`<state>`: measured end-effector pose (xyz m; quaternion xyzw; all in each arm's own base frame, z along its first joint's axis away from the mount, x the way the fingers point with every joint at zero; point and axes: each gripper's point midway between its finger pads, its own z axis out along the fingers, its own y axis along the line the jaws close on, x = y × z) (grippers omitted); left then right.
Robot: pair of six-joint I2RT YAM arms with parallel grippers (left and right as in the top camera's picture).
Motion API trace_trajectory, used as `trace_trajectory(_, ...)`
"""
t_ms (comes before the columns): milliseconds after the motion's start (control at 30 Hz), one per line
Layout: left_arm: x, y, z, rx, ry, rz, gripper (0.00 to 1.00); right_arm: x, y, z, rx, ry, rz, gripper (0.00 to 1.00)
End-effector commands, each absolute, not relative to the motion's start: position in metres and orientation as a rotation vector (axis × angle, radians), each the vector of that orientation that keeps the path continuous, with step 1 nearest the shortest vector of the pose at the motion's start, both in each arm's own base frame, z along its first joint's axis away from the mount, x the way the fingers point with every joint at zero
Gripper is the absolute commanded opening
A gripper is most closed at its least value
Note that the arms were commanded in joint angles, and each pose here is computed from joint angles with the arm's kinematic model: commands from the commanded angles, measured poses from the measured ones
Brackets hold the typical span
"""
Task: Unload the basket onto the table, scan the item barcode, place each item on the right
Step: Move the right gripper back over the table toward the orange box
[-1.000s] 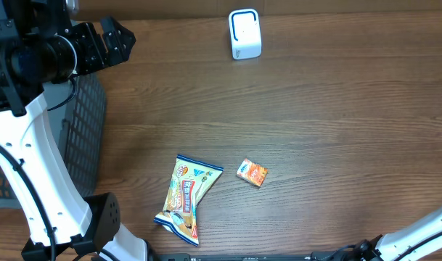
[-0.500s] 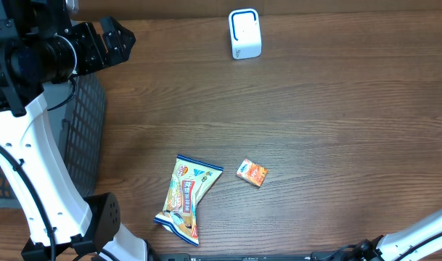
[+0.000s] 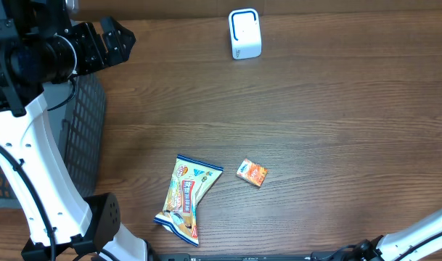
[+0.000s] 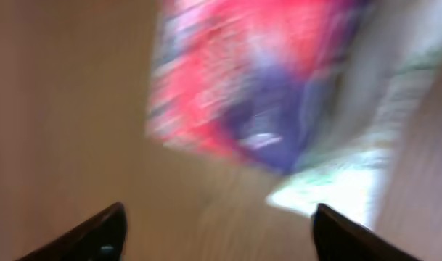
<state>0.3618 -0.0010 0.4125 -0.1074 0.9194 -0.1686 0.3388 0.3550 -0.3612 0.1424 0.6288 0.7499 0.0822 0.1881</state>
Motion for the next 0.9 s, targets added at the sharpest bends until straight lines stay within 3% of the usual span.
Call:
trace_trajectory(0,0.360,-0.001,0.418,-0.264,2.377,-0.443,1.00,0.426,-0.268,0.182,1.288,2.206,0.842,0.99)
trace_trajectory(300,0.360,-0.001,0.418,-0.264,2.377,-0.443,1.00,0.458,-0.066,0.170,0.601,2.689,0.967,1.00)
trace_trajectory(600,0.360,-0.001,0.418,-0.264,2.377,-0.443,1.00,0.448,0.092,0.145,0.017,2.971,0.634,1.00)
trace_trajectory(800,0.360,-0.001,0.418,-0.264,2.377,-0.443,1.00,0.430,0.179,0.147,-0.261,2.963,0.675,1.00)
trace_trajectory(867,0.360,-0.001,0.418,-0.264,2.377,-0.443,1.00,0.412,0.220,0.154,-0.372,2.951,0.813,1.00)
